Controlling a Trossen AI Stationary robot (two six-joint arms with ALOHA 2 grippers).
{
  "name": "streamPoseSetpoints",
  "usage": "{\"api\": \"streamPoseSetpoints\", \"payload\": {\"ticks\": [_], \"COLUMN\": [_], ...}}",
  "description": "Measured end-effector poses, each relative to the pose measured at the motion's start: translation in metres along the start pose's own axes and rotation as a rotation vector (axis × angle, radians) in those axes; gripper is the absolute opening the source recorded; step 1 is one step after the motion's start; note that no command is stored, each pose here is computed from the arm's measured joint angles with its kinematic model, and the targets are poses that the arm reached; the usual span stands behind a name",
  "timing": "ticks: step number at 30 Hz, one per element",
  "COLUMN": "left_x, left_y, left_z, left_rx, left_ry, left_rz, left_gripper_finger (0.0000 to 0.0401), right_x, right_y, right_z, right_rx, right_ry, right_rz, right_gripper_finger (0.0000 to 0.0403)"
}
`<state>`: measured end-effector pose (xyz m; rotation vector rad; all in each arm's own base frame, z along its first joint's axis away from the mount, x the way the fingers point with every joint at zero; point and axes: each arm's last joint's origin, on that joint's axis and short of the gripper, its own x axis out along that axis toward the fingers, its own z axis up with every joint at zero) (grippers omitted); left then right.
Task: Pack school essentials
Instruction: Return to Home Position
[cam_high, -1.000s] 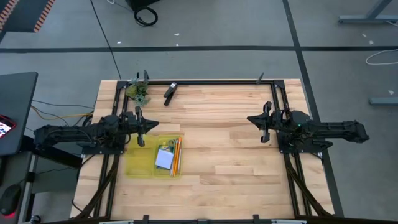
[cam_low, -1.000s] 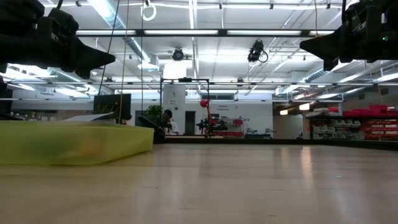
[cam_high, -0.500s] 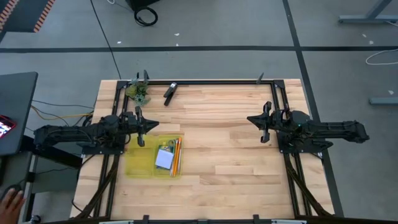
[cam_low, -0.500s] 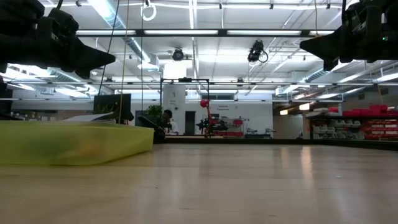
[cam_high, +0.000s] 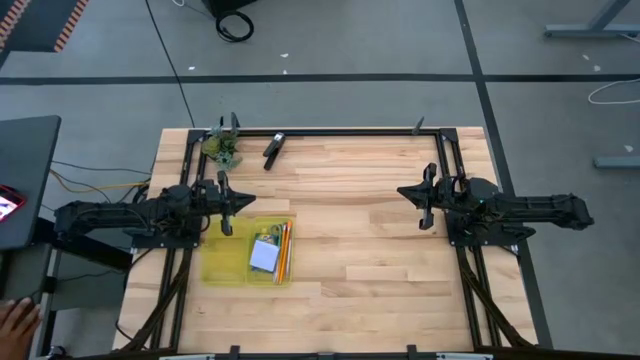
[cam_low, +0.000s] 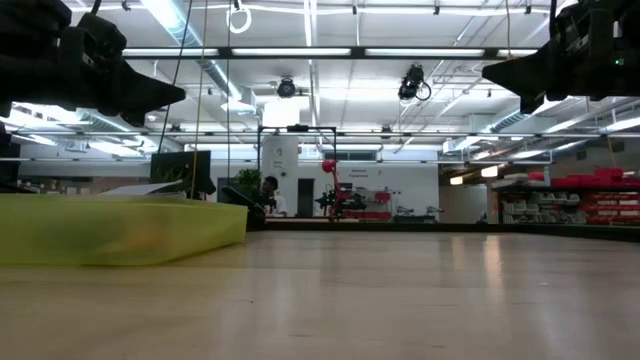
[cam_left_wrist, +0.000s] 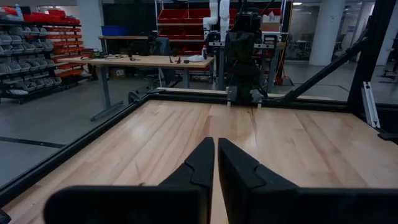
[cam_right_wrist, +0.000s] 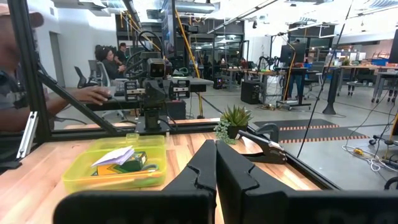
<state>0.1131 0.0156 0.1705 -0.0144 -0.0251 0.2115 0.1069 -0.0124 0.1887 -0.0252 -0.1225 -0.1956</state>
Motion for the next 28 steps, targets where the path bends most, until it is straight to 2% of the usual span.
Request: {"api": "streamPoseSetpoints", "payload": {"ticks": [15, 28], "left_x": [0.0000, 0.0000], "left_y": [0.0000, 0.0000], "left_z": [0.0000, 0.0000], "left_rx": [0.000, 0.000], "left_ry": [0.000, 0.000], "left_rz": [0.000, 0.000], "left_gripper_finger": [0.0018, 0.0030], "right_x": [0.0000, 0.0000], "right_y": [0.0000, 0.0000], "right_z": [0.0000, 0.0000], "right_rx": [0.000, 0.000], "right_ry": [0.000, 0.000], "right_rz": [0.000, 0.000], "right_gripper_finger": [0.0010, 0.0010]}}
